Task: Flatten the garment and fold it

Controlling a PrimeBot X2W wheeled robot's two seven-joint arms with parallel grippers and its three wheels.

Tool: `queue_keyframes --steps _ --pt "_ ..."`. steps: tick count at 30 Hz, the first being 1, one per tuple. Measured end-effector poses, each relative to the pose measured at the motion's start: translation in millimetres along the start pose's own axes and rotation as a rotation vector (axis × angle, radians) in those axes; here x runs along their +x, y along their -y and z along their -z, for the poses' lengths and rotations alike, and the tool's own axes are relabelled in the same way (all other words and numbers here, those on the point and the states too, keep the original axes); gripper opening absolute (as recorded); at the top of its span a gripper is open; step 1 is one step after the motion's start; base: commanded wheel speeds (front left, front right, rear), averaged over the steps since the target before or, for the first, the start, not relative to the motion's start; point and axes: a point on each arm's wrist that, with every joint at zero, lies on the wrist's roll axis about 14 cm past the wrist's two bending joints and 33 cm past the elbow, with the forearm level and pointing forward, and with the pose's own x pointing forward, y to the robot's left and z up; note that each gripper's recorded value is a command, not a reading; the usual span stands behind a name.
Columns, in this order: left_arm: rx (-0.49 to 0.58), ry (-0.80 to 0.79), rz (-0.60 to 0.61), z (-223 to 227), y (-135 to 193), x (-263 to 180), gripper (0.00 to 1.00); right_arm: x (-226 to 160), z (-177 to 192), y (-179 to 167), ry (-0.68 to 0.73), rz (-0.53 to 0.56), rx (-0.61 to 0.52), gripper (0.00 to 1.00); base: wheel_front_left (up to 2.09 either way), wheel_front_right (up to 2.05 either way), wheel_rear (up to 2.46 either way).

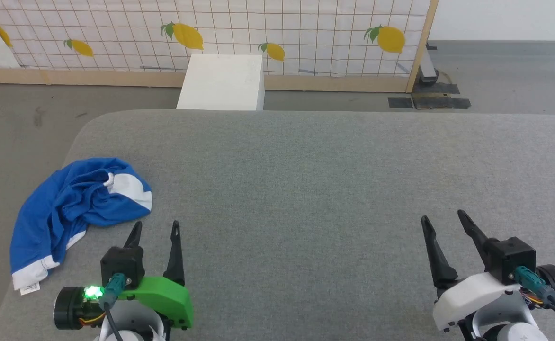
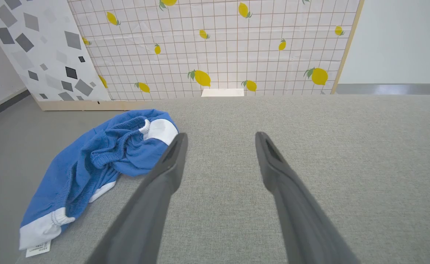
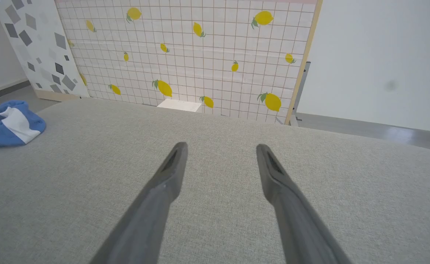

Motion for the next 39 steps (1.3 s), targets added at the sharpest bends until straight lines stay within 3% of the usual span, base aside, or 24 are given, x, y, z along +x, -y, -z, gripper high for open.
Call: queue_keyframes --steps 39 --pt "-0.051 0.048 -0.148 0 -36 -28 1.0 21 6 -52 0.025 -0.157 0.083 1.0 0.0 0.0 0.0"
